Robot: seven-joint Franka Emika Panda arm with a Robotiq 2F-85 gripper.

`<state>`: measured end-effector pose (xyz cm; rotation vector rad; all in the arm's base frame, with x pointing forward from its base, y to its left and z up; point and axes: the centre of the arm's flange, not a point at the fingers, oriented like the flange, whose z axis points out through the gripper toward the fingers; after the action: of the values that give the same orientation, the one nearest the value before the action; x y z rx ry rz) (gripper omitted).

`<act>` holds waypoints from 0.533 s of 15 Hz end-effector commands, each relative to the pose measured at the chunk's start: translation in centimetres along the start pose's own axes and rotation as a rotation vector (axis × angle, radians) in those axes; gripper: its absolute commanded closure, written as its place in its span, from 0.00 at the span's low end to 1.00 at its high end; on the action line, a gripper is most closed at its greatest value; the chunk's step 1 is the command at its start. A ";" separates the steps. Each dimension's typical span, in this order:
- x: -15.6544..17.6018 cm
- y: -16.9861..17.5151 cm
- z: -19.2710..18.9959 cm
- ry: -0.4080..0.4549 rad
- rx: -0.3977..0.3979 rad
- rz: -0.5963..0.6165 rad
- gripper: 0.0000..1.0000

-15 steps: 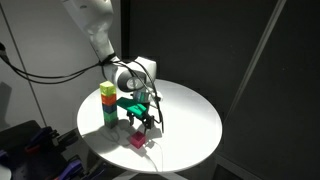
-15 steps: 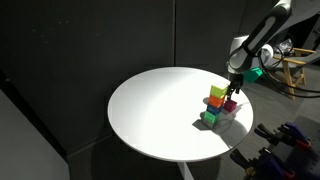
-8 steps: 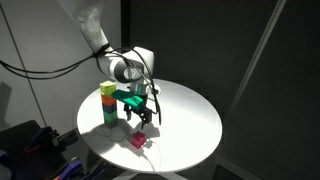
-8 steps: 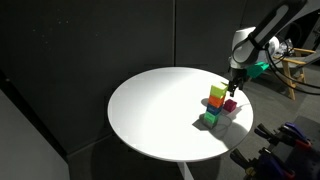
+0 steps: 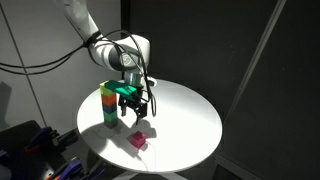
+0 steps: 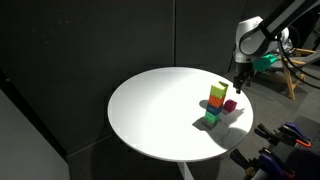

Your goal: Put the pink block on the table

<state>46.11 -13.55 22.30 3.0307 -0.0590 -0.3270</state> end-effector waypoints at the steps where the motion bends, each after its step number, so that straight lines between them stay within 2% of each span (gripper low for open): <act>1: -2.3 -0.3 -2.4 -0.006 -0.006 0.005 0.00; 8: -4.3 -0.9 -5.2 0.043 0.011 -0.015 0.00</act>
<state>44.49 -12.68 26.11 3.0420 -0.0577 -0.2891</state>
